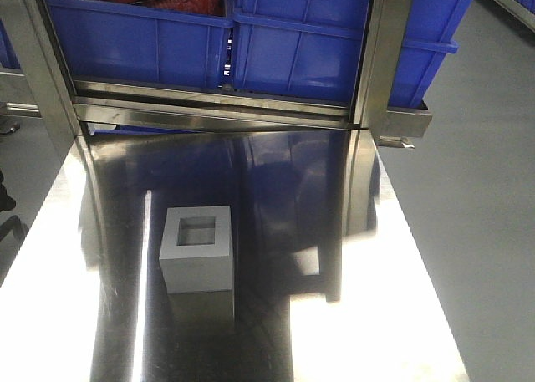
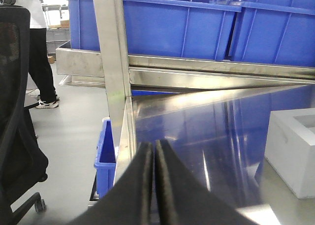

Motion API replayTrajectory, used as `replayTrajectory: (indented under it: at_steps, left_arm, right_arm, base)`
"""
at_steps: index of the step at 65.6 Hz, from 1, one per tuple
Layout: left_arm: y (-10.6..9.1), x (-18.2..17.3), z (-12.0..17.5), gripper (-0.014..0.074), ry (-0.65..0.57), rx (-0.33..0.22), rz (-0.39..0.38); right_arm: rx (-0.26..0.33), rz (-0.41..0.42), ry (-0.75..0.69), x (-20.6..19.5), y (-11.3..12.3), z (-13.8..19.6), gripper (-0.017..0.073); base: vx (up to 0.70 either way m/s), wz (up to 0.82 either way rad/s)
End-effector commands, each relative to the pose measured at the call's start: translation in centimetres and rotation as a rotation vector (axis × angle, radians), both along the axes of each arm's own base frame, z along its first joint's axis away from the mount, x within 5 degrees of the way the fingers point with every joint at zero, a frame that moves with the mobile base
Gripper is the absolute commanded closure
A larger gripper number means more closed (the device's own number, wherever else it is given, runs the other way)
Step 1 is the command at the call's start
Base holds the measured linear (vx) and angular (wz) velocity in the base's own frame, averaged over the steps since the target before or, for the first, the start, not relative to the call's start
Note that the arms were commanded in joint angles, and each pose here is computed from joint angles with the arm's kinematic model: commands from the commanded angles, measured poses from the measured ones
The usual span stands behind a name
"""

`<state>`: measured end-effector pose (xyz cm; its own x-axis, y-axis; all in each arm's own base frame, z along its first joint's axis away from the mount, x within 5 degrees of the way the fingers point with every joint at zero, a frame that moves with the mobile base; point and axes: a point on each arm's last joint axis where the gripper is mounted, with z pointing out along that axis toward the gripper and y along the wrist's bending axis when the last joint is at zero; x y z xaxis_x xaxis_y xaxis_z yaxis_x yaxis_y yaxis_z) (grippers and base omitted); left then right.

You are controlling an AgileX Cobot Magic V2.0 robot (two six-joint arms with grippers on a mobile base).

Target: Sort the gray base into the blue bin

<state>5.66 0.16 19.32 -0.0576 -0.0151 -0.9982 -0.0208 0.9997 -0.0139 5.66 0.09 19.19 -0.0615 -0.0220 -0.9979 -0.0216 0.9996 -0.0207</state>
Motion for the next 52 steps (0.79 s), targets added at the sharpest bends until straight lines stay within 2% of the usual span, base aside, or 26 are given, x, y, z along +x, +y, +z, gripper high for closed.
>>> replayTrajectory:
  at_steps: [1,52]
  left_arm:
    - [-0.06,0.01,-0.24,0.0599,-0.058,-0.005,-0.006]
    - [-0.06,0.01,-0.24,0.0599,-0.058,-0.005,-0.006]
  right_arm:
    - [-0.011,0.001,-0.07,-0.01,0.02,0.22,0.0568]
    - [-0.011,0.001,-0.07,-0.01,0.02,0.22,0.0568]
  base:
    - [0.0,0.0]
    - [0.0,0.0]
